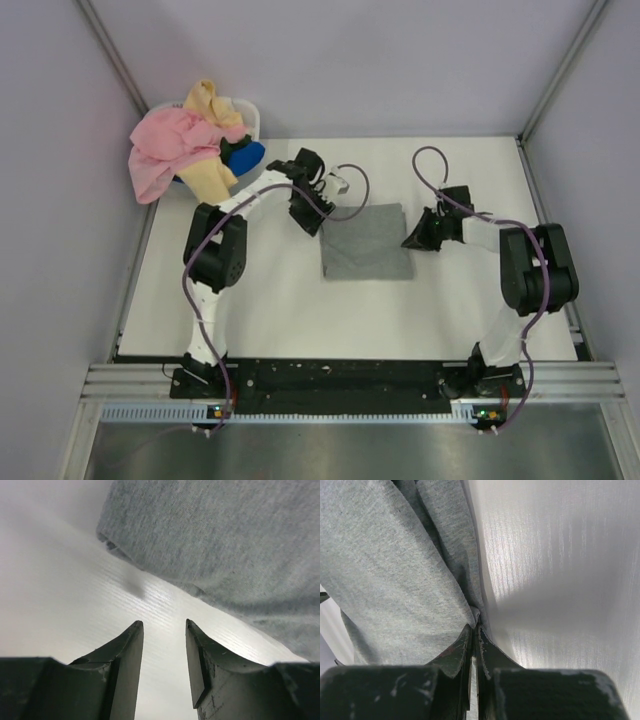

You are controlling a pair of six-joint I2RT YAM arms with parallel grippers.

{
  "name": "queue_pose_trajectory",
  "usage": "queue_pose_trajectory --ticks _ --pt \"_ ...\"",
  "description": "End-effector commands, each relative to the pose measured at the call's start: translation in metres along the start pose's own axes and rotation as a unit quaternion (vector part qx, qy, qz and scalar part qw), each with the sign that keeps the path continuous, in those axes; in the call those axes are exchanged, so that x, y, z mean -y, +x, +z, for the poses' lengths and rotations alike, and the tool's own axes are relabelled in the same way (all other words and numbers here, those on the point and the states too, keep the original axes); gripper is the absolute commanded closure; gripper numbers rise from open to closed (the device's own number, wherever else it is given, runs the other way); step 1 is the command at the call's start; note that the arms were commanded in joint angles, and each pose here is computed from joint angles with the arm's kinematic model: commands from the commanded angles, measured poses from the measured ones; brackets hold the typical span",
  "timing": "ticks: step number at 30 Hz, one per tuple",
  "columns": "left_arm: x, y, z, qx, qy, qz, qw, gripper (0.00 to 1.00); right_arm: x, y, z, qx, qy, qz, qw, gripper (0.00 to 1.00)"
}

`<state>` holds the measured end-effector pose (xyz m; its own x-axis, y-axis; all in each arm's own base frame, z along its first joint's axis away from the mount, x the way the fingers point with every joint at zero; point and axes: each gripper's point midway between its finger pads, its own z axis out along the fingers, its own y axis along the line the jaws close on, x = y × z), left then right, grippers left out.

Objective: Fold and stack the t-shirts
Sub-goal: Smooth out wrinkles on the folded tshirt

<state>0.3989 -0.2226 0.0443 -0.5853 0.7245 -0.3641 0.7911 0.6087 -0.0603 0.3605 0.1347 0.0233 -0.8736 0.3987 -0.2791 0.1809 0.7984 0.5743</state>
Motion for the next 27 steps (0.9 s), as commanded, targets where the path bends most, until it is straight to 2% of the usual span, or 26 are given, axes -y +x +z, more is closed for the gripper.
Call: queue_pose_trajectory --ticks 1,3,6,8,10,14,18,21,23,27 --pt "0.011 -0.036 -0.069 0.077 -0.024 0.022 0.997 0.56 0.026 0.003 0.004 -0.001 0.053 -0.004 0.999 1.0" --pt "0.033 -0.045 -0.074 0.089 -0.014 0.044 0.995 0.56 0.025 0.002 0.0 -0.003 0.062 -0.011 0.998 0.95" --pt "0.093 -0.042 -0.055 0.081 0.062 0.085 0.991 0.57 0.017 -0.007 -0.007 0.007 0.058 -0.016 0.998 0.86" --pt "0.11 -0.023 -0.033 0.047 0.088 0.087 0.991 0.58 0.011 -0.011 -0.014 0.012 0.056 -0.022 0.998 0.74" --pt "0.114 -0.007 -0.017 0.02 0.099 0.077 0.992 0.59 0.003 -0.019 -0.028 0.019 0.06 -0.038 0.997 0.68" --pt "0.122 0.006 -0.011 0.009 0.115 0.072 0.991 0.6 -0.022 -0.033 -0.069 0.062 0.097 -0.114 0.987 0.66" --pt "0.12 0.014 -0.004 -0.001 0.111 0.073 0.991 0.59 -0.058 -0.009 -0.072 0.056 0.053 -0.167 0.983 0.69" --pt "0.119 0.02 0.002 -0.014 0.113 0.067 0.991 0.6 -0.065 0.023 -0.048 0.013 -0.01 -0.136 0.991 0.74" --pt "0.119 0.022 0.005 -0.016 0.111 0.066 0.991 0.6 -0.052 0.031 -0.031 0.001 -0.001 -0.112 0.994 0.78" --pt "0.11 0.024 0.008 -0.019 0.09 0.071 0.993 0.6 -0.025 0.036 -0.01 -0.03 0.021 -0.072 0.997 0.79"
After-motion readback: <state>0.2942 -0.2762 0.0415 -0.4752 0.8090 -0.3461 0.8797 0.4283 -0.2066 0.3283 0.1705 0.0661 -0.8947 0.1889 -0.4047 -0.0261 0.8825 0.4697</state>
